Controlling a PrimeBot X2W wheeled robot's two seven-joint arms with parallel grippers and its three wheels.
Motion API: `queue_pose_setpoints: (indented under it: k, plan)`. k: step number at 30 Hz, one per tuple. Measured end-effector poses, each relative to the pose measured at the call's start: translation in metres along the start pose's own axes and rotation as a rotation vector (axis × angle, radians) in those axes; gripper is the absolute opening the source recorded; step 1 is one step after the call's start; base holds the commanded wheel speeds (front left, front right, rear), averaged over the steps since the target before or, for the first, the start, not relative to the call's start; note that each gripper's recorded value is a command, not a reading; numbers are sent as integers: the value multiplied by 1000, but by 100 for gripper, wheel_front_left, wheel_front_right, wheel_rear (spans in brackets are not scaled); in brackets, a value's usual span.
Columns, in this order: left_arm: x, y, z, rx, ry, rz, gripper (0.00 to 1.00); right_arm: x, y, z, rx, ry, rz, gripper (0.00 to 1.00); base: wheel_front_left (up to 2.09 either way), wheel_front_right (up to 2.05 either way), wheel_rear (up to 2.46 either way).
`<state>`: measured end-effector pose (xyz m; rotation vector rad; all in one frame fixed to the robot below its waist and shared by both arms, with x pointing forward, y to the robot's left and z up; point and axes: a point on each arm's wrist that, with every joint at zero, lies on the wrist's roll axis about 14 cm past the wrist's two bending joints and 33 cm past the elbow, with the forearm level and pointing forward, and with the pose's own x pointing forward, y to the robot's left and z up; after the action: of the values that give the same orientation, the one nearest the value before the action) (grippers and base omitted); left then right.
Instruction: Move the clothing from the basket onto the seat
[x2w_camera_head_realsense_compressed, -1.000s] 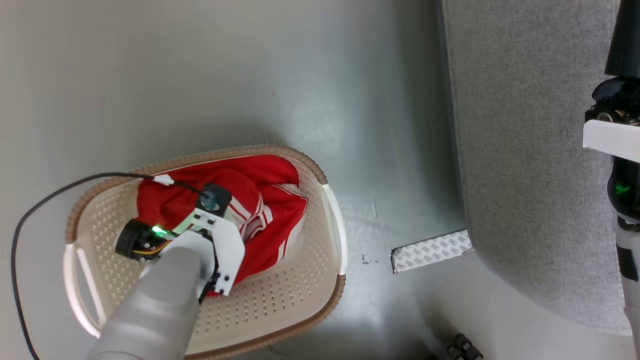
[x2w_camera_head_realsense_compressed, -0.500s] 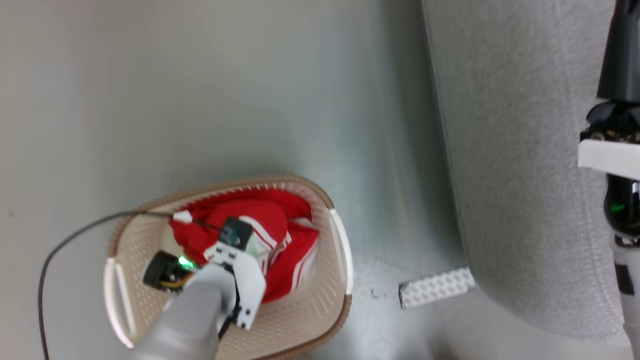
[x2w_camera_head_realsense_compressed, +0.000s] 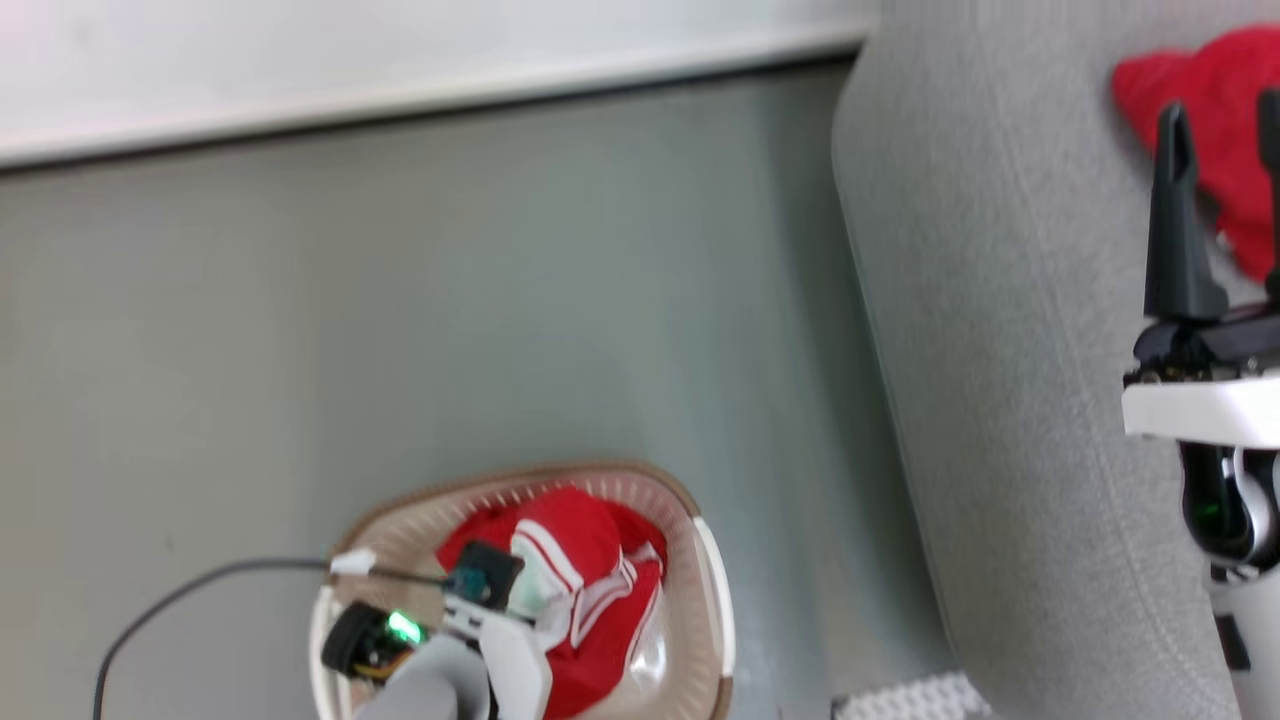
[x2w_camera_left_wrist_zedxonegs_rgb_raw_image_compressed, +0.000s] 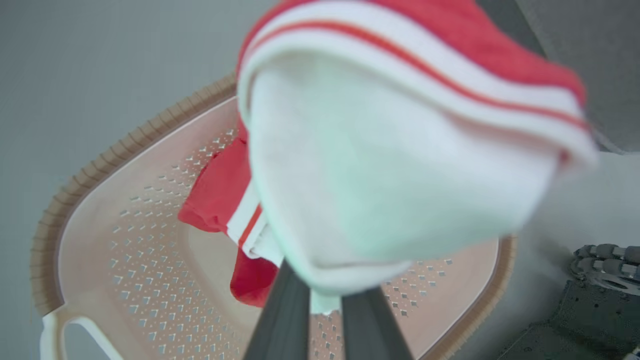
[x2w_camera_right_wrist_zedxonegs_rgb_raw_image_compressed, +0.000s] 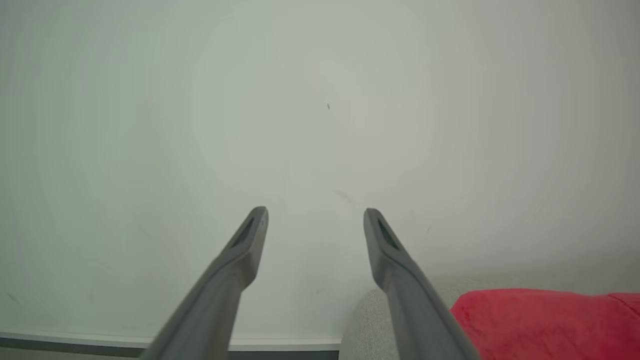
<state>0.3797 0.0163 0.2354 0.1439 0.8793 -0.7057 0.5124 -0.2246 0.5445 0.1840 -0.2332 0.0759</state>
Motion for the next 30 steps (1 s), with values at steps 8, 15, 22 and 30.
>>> queue_pose_setpoints:
  k: [8,15,22,30]
  plan:
    - [-42,-18,20,-26,-150,21,0,-22,11,36,17,-46,14,100,0,0,0]
    - [-73,-22,51,-46,-292,47,0,-38,27,53,55,-74,34,100,0,0,0]
    - [-107,-12,99,-87,-489,76,0,-51,40,57,82,-72,56,100,0,0,0]
    - [-146,-12,147,-63,-682,81,0,-66,44,61,101,-70,53,100,0,0,0]
